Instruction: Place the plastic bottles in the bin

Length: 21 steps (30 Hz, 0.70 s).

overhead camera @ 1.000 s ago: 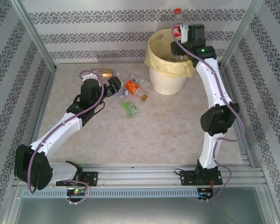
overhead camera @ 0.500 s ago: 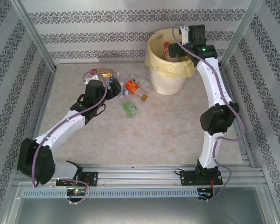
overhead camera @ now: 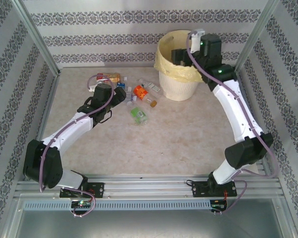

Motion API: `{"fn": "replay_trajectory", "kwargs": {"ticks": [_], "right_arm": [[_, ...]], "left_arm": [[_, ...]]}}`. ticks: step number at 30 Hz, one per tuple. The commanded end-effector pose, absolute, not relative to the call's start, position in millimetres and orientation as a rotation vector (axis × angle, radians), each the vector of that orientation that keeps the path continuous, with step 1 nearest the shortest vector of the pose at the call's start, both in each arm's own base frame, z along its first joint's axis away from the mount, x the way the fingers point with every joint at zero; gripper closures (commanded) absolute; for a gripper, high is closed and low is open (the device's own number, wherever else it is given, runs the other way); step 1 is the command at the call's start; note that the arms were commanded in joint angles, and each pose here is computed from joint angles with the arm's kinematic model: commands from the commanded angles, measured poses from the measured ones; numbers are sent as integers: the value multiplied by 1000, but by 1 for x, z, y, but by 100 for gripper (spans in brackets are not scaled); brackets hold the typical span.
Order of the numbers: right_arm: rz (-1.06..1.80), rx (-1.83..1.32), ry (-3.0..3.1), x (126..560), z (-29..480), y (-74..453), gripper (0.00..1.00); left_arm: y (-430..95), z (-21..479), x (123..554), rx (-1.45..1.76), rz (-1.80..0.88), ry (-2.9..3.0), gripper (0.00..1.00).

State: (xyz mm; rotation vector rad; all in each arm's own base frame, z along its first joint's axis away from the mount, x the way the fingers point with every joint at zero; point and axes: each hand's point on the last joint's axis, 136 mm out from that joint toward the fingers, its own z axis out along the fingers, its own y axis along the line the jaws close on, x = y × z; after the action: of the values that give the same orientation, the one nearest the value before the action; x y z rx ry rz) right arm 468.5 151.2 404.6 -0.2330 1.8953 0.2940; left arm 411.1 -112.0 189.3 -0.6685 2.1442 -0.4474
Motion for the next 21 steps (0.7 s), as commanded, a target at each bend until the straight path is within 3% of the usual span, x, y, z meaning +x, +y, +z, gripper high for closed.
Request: {"fn": "replay_trajectory", "kwargs": {"ticks": [1, 12, 21], "right_arm": [[427, -286, 1858, 456, 397, 192, 2], [521, -385, 2202, 405, 242, 288, 2], [434, -560, 2423, 385, 155, 323, 2]], "left_arm": [[-96, 183, 410, -783, -384, 2169, 1], [-69, 165, 396, -947, -315, 2168, 1], [-61, 160, 390, -981, -307, 2163, 1]]}}
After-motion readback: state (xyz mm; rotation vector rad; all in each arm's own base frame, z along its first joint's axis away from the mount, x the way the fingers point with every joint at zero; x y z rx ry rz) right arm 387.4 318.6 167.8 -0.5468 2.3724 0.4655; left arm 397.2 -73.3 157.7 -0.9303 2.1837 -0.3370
